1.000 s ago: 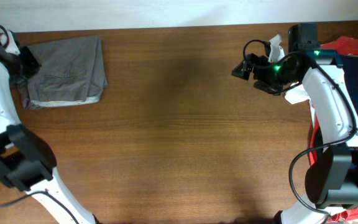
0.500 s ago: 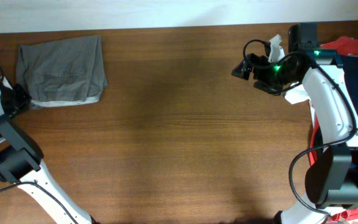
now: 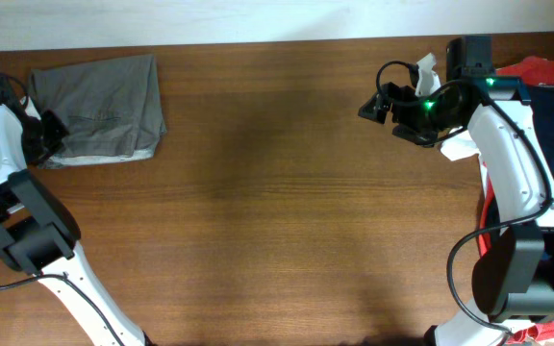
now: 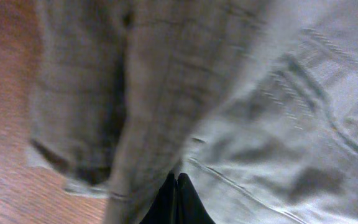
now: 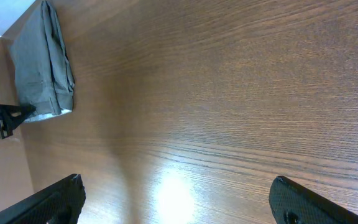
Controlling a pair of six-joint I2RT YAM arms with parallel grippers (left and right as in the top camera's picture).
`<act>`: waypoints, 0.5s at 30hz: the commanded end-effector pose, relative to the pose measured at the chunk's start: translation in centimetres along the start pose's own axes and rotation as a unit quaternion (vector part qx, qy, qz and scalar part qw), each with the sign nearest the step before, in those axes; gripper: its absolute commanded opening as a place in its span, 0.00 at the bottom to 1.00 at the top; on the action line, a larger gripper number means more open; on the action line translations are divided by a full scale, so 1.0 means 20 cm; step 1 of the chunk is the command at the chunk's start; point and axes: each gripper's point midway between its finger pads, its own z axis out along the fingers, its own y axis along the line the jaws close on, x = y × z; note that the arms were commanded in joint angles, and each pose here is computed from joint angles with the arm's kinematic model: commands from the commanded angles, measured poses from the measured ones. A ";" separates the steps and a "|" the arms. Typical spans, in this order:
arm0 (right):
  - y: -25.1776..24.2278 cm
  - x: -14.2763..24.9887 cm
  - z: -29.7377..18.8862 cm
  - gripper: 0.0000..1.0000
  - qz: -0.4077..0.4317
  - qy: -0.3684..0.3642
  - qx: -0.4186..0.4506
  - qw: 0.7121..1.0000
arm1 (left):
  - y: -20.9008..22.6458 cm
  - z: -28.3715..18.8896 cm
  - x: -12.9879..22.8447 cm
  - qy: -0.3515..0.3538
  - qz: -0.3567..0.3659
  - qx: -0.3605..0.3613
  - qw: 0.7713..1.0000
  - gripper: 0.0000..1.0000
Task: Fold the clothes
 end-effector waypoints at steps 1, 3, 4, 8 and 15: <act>-0.01 -0.01 0.01 0.98 0.000 0.001 0.003 1.000 | 0.17 0.02 -0.02 -0.003 -0.023 -0.036 0.999 0.00; -0.01 -0.01 0.01 0.98 0.000 0.001 0.003 1.000 | 0.25 0.01 -0.01 0.003 -0.039 -0.040 0.998 0.00; -0.01 0.00 0.01 0.98 0.000 0.001 0.003 1.000 | 0.27 0.01 0.00 0.005 -0.044 -0.039 0.998 0.01; -0.01 0.00 0.01 0.98 0.000 0.001 0.003 1.000 | 0.30 0.23 0.09 0.050 -0.046 -0.044 0.997 0.00; -0.01 0.00 0.01 0.99 0.000 0.001 0.003 1.000 | 0.03 -0.63 -0.20 -0.091 -0.018 -0.004 0.996 0.00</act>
